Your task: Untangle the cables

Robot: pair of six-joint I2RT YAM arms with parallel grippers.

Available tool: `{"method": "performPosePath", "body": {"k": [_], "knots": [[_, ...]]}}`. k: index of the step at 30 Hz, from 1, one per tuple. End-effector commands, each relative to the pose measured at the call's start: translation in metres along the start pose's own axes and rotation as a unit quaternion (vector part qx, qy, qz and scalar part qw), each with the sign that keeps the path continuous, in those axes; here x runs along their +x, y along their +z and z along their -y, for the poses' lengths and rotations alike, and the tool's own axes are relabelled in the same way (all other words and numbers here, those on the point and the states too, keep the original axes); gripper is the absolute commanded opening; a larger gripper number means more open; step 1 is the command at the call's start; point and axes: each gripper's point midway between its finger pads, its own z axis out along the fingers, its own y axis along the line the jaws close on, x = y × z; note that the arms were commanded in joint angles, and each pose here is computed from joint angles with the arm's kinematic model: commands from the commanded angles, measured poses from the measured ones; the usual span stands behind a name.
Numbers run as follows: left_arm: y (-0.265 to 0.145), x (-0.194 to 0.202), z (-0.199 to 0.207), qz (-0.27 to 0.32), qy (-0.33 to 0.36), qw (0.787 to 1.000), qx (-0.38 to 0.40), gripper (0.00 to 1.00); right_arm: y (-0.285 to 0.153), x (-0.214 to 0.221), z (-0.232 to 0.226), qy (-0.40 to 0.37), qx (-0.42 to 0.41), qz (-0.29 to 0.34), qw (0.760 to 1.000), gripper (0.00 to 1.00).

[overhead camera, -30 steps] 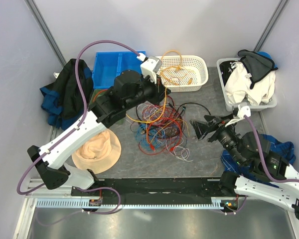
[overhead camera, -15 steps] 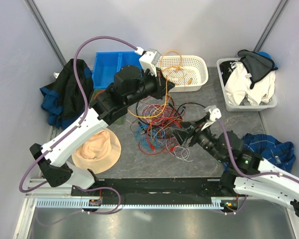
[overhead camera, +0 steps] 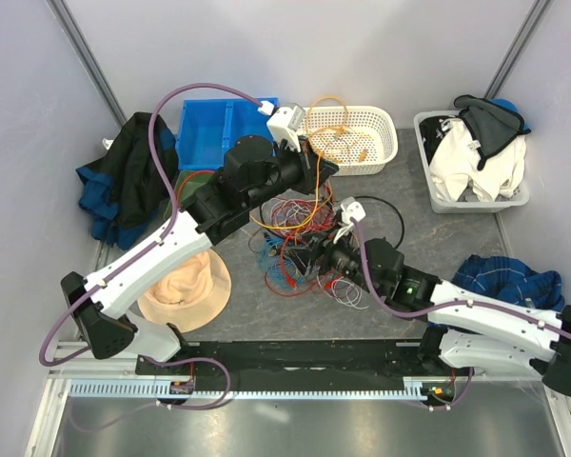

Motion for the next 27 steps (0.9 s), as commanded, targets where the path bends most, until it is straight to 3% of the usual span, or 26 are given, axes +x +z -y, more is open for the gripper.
{"method": "performPosePath", "body": {"k": [1,8,11,12,15,18,19,20,21,23,24,26,27], "knots": [[-0.015,-0.026,0.018,0.038,-0.014,0.999,0.029,0.02,0.016,-0.012,0.002,-0.004,0.016,0.032,0.999,0.71],[-0.018,-0.025,0.016,0.036,-0.012,0.999,0.026,0.02,0.035,0.007,0.014,-0.021,0.041,0.02,0.999,0.7],[-0.018,-0.024,0.014,0.036,-0.011,0.999,0.023,0.02,0.042,0.005,0.01,-0.019,0.037,0.021,0.999,0.48],[-0.018,-0.023,0.013,0.035,-0.01,0.999,0.021,0.02,0.042,0.001,0.007,-0.016,0.032,0.024,0.999,0.3],[-0.018,-0.019,-0.003,0.037,0.005,0.999,-0.015,0.02,0.03,-0.02,-0.004,-0.003,0.018,0.038,0.999,0.0],[-0.02,-0.008,-0.035,0.034,0.028,0.996,-0.081,0.03,0.008,-0.046,-0.018,0.002,-0.002,0.039,0.999,0.0],[-0.02,0.005,-0.05,0.022,0.038,0.993,-0.106,0.09,0.001,-0.053,-0.021,0.002,-0.007,0.036,0.999,0.0],[-0.022,0.007,-0.064,0.025,0.043,0.989,-0.136,0.25,-0.006,-0.048,-0.018,-0.006,0.002,0.01,1.0,0.0],[-0.023,0.013,-0.073,0.02,0.047,0.987,-0.152,0.34,-0.018,-0.074,-0.026,-0.003,-0.004,0.031,1.0,0.0],[-0.026,0.035,-0.101,0.001,0.056,0.978,-0.201,0.57,-0.034,-0.082,-0.021,-0.012,0.014,0.017,1.0,0.0],[-0.026,0.043,-0.113,-0.01,0.056,0.975,-0.216,0.82,-0.046,-0.108,-0.029,-0.007,0.01,0.04,0.999,0.0],[-0.029,0.068,-0.131,-0.045,0.05,0.968,-0.241,0.98,-0.058,-0.121,-0.024,-0.016,0.03,0.041,0.999,0.0],[-0.029,0.077,-0.141,-0.056,0.045,0.964,-0.255,1.0,-0.065,-0.143,-0.03,-0.017,0.028,0.059,0.998,0.0]]}}
